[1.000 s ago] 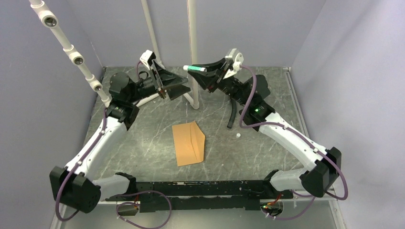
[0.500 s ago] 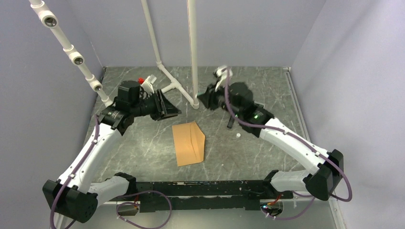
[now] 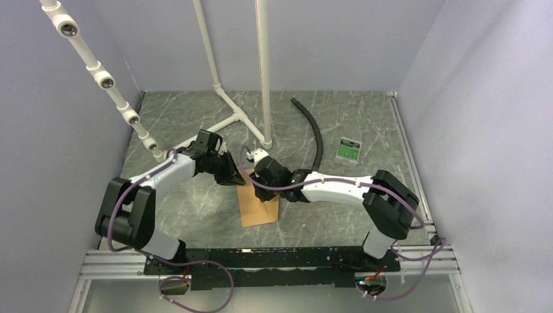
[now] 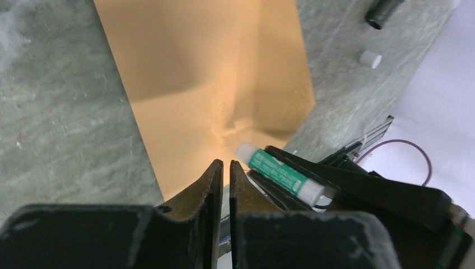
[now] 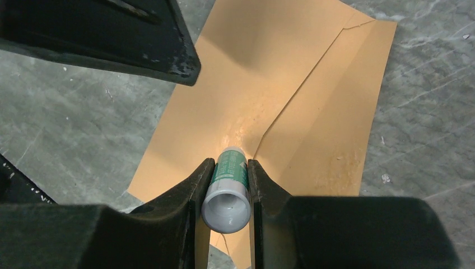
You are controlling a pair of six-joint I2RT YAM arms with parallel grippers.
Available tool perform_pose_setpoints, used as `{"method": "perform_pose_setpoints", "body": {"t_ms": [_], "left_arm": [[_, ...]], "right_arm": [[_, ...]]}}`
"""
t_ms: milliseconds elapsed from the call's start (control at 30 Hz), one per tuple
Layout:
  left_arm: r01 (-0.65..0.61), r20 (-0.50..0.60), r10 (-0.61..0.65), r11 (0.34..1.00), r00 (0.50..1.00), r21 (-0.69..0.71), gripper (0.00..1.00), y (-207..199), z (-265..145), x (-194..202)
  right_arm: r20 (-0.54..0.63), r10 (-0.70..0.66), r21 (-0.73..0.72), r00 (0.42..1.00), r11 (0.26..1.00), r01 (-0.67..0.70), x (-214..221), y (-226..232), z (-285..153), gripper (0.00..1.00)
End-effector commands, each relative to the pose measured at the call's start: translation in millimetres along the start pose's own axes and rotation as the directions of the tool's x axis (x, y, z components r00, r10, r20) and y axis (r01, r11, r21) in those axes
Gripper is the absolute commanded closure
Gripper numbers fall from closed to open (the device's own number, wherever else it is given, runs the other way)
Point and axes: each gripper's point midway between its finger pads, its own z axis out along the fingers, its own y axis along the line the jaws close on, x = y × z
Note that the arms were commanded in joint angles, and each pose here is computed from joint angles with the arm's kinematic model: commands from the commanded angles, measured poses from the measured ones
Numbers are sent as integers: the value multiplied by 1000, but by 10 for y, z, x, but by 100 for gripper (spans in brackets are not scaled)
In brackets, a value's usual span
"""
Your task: Place the letter into the envelope and seal it
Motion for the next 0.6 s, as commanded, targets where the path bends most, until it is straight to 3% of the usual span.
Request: {"method": "perform_pose_setpoints", "body": {"t_ms": [0,233,567], "left_arm": [[-57,-28,57,998,998,22,88,40,189,-38],[-56,-71,59,997,996,50,91,113,426,-36],[-34,-164,9,988,986,-148,98,665,653,136]], "right_arm": [[104,21,-30,994,999,-18,-277,136,9,100],[77,5,-17,997,1000,-4,-211,138,181,100],[90,-76,74,993,995,69,-48,15,226,100]]}}
